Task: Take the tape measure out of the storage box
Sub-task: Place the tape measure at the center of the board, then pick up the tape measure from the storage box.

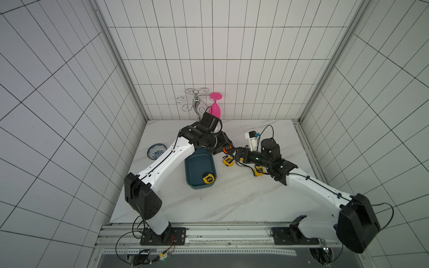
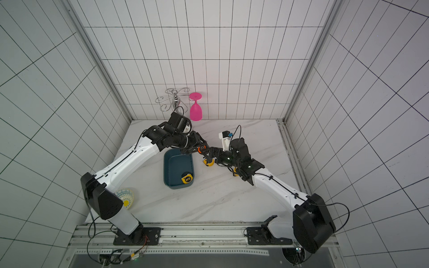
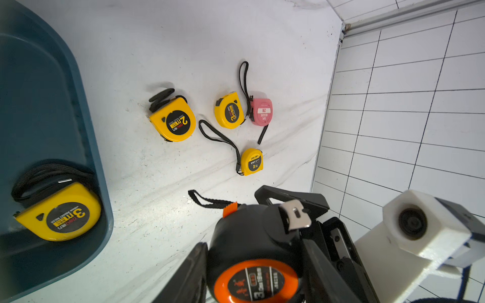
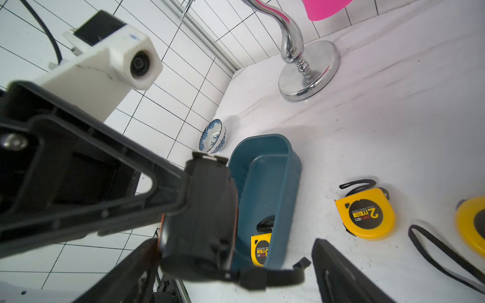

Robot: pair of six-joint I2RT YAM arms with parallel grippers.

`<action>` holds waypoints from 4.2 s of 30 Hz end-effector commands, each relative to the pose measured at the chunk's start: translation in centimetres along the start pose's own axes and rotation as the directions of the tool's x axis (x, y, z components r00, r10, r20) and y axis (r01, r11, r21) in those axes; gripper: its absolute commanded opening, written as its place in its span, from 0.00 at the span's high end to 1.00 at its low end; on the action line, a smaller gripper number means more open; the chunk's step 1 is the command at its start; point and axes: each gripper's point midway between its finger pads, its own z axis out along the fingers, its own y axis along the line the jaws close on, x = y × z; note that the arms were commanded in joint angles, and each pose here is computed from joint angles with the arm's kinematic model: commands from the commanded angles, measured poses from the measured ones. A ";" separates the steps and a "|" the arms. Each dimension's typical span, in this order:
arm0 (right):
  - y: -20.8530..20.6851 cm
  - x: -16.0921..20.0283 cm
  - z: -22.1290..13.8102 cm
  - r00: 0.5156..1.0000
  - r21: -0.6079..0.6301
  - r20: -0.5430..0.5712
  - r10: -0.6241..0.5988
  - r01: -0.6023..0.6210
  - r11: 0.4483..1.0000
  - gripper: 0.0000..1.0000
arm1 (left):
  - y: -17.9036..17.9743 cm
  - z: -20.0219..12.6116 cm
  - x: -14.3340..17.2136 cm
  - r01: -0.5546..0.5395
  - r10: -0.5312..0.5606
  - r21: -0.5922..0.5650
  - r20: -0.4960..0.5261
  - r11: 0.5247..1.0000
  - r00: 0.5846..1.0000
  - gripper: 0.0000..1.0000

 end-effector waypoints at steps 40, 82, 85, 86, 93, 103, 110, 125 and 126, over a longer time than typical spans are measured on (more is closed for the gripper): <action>-14.0 8.7 2.1 0.883 0.223 -0.128 0.451 -0.417 0.881 0.72 | 10.2 -1.8 -1.7 0.003 0.011 -0.197 0.070 0.980 0.997 0.03; -17.1 13.0 -5.4 0.834 0.589 -0.194 0.516 -0.322 0.741 0.09 | 17.0 -0.3 1.0 -0.069 0.060 -0.393 -0.035 0.917 0.998 0.03; -16.5 12.3 -6.0 0.844 0.595 -0.190 0.501 -0.307 0.743 0.07 | 18.0 0.2 1.4 -0.109 0.086 -0.433 -0.072 0.895 0.994 0.03; -16.3 12.0 -6.2 0.849 0.596 -0.189 0.494 -0.300 0.745 0.07 | 18.3 0.5 1.6 -0.124 0.096 -0.443 -0.085 0.888 0.992 0.03; -14.6 9.5 -6.7 0.869 0.585 -0.194 0.454 -0.269 0.765 0.04 | 20.8 2.3 2.8 -0.175 0.102 -0.505 -0.169 0.845 0.980 0.08; -14.4 7.5 -7.2 0.866 0.568 -0.177 0.468 -0.299 0.767 0.03 | 22.5 4.1 3.5 -0.298 0.163 -0.523 -0.289 0.798 0.943 0.16; -15.3 6.9 -7.4 0.859 0.568 -0.167 0.484 -0.317 0.759 0.02 | 22.6 5.5 4.3 -0.368 0.197 -0.488 -0.366 0.791 0.909 0.17; -15.9 5.7 -7.1 0.858 0.555 -0.162 0.488 -0.330 0.764 0.01 | 24.6 5.8 3.2 -0.379 0.177 -0.586 -0.373 0.716 0.911 0.23; -15.9 5.7 -7.2 0.857 0.554 -0.161 0.489 -0.332 0.764 0.01 | 24.8 5.6 3.0 -0.373 0.174 -0.596 -0.365 0.711 0.914 0.23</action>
